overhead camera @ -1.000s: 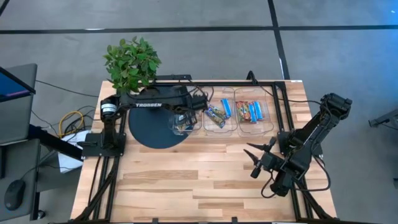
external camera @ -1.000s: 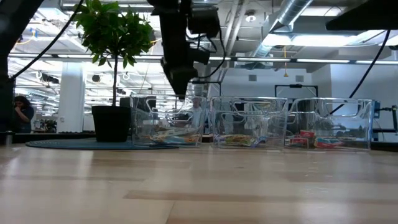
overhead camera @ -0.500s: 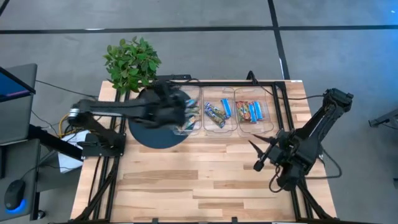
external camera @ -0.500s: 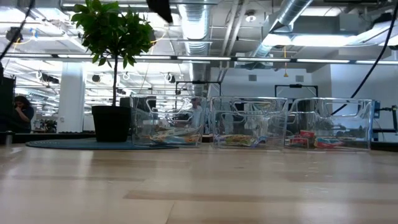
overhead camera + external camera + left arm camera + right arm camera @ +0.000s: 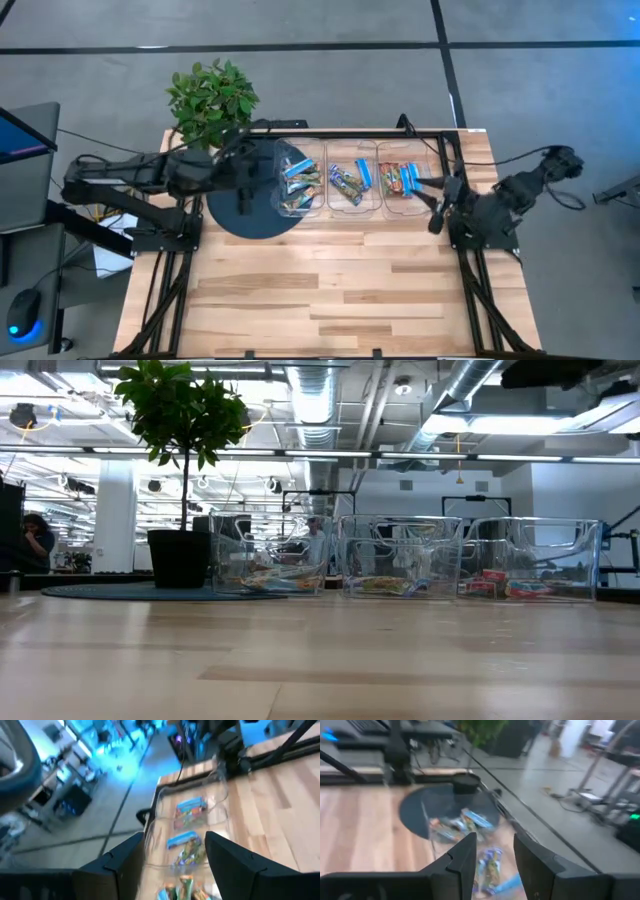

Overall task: Pick and place Granola Bars by type
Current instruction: Return to Home Position

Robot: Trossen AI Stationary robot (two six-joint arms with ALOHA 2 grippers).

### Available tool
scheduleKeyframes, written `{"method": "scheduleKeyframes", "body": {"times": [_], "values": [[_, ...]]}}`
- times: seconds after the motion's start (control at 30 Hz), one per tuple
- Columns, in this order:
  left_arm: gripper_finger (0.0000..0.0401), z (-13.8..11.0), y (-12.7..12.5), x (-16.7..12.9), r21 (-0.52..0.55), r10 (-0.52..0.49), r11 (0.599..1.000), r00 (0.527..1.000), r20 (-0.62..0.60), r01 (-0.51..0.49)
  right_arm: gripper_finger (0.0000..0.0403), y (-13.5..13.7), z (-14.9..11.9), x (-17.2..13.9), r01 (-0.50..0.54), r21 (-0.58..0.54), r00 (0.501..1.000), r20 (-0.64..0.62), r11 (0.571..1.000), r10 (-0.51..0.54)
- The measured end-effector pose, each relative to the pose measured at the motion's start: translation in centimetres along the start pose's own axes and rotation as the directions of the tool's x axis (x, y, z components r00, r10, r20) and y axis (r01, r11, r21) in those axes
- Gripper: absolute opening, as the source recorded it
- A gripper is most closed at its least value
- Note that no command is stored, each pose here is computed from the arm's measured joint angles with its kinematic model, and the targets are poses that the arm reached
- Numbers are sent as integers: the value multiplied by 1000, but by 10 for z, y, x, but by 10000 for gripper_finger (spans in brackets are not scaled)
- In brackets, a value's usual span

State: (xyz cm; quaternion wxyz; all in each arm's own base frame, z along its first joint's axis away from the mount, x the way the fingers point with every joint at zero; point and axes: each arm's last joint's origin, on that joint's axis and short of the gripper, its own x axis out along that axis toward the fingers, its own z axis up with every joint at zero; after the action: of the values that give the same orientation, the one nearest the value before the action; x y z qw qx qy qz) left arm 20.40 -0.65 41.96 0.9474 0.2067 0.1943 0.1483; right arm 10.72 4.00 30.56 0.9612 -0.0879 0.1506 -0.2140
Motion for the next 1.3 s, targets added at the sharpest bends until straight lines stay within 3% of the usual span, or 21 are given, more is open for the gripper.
{"method": "scheduleKeyframes", "body": {"times": [0.27,0.43,0.7,0.87,1.1,1.3], "values": [[206,-61,10,-24,-65,48,997,985,166,-38,124,-14,-16,17,-224,-43,956,183,974,229],[206,-94,9,-47,-114,38,993,974,224,-13,124,-19,-46,30,-197,-21,962,186,980,198],[206,-145,-3,-75,-161,46,987,950,310,5,124,-22,-68,28,-251,-21,915,322,968,245],[206,-173,-15,-81,-173,23,984,933,358,42,124,-20,-78,26,-279,-26,902,337,960,271],[206,-192,-21,-89,-191,20,979,890,456,76,124,-16,-87,26,-312,-35,896,322,949,306],[206,-194,-22,-85,-284,39,954,899,437,97,124,-10,-97,30,-340,-33,894,297,940,334]]}}
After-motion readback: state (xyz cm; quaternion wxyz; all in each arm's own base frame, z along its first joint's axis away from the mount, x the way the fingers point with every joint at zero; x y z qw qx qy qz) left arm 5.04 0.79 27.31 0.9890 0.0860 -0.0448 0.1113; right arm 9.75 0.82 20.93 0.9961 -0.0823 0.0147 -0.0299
